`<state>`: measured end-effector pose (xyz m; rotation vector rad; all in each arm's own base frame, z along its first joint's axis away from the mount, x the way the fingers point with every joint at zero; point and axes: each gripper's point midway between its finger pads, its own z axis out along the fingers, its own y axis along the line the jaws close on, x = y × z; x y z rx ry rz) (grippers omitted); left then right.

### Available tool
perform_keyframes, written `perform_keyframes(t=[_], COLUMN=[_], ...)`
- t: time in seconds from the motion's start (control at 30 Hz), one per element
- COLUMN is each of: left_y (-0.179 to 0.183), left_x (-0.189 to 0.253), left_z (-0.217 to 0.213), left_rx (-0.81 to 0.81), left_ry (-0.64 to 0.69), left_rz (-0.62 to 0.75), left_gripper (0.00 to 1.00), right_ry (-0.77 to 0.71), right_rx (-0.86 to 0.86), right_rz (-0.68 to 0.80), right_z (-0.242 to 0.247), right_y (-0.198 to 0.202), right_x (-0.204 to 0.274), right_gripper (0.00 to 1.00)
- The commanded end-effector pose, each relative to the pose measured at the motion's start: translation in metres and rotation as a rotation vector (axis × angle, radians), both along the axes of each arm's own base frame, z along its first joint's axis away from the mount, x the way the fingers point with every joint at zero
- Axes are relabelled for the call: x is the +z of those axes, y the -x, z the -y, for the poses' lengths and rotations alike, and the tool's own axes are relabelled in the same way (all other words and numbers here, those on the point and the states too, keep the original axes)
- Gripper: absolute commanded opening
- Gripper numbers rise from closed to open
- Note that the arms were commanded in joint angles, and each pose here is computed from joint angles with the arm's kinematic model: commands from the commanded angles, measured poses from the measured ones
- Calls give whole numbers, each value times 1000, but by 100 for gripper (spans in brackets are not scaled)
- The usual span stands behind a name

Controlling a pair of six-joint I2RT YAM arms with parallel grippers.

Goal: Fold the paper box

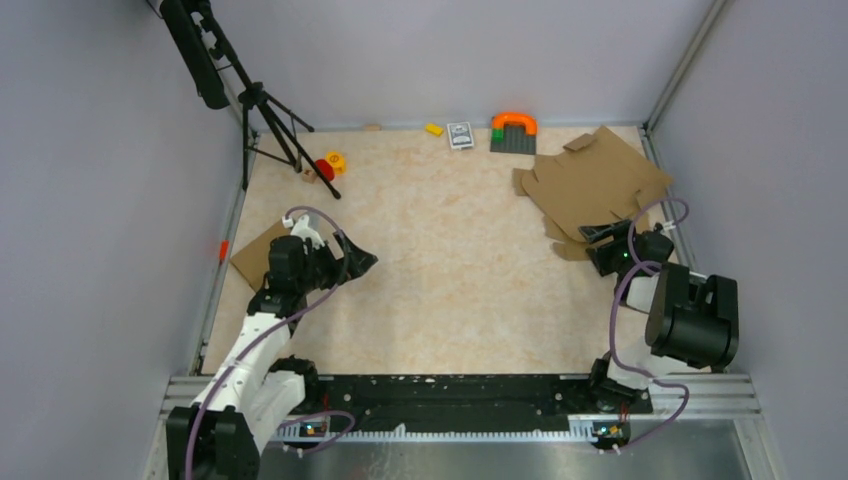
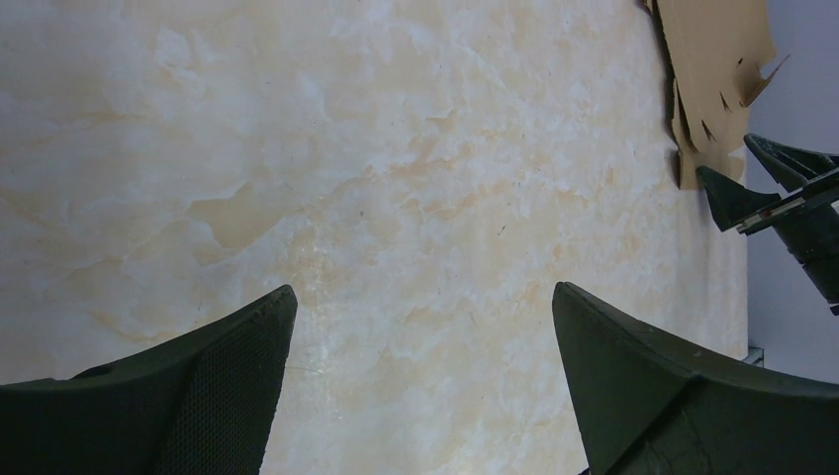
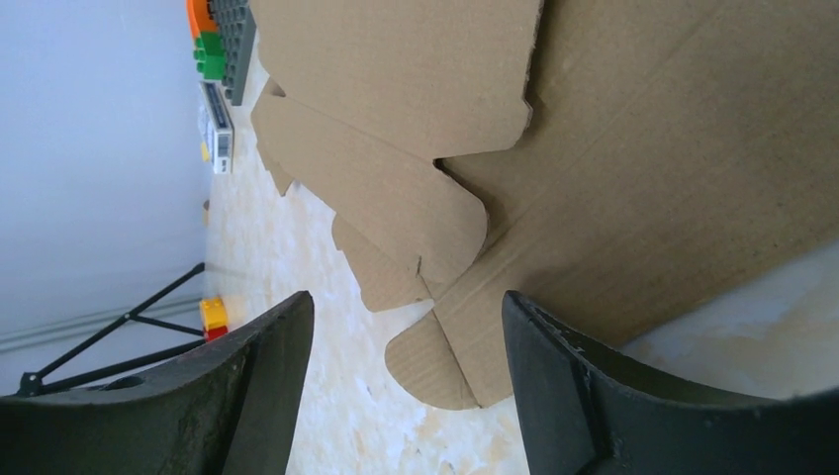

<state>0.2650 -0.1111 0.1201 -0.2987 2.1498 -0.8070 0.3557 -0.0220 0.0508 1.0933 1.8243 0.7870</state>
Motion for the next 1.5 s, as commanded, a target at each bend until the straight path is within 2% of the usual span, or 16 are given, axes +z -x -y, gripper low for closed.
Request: perform_keyframes(t=[0.0,0.27,0.47,0.6,0.63,0.83,0.9,1.23,1.47], left_y=[-5,-6,-5,-6,-6,-8,-9,-1,4], left_x=[12,13,14,13,13,13,13,9,27], left_z=[2,3,3,2,3,5,5,14,21], left_rx=[-13,-13,-13,-11,-12,-22,-21,-35,-38], left_ry=[11,11,11,12,12,20,21,98,182], left_rz=[66,71,73,71,69,58,56,17,63], left_gripper=[99,99,99,99,99,99,99,99,99], right_ry=[-6,-47,-116,-129,-131,-142,-139,-62,-87], right_rx=[7,22,32,29,25,14,19,213,357], right_rz=[106,125,174,166,161,147,149,287,311], right_z=[3,3,0,2,3,6,5,-46,-104], right_y=[-18,-33,-45,-53,-54,-61,-62,-58,-17], right_x=[22,19,18,13,11,5,8,81,118], right_gripper=[68,66,60,53,49,8,0,0,0])
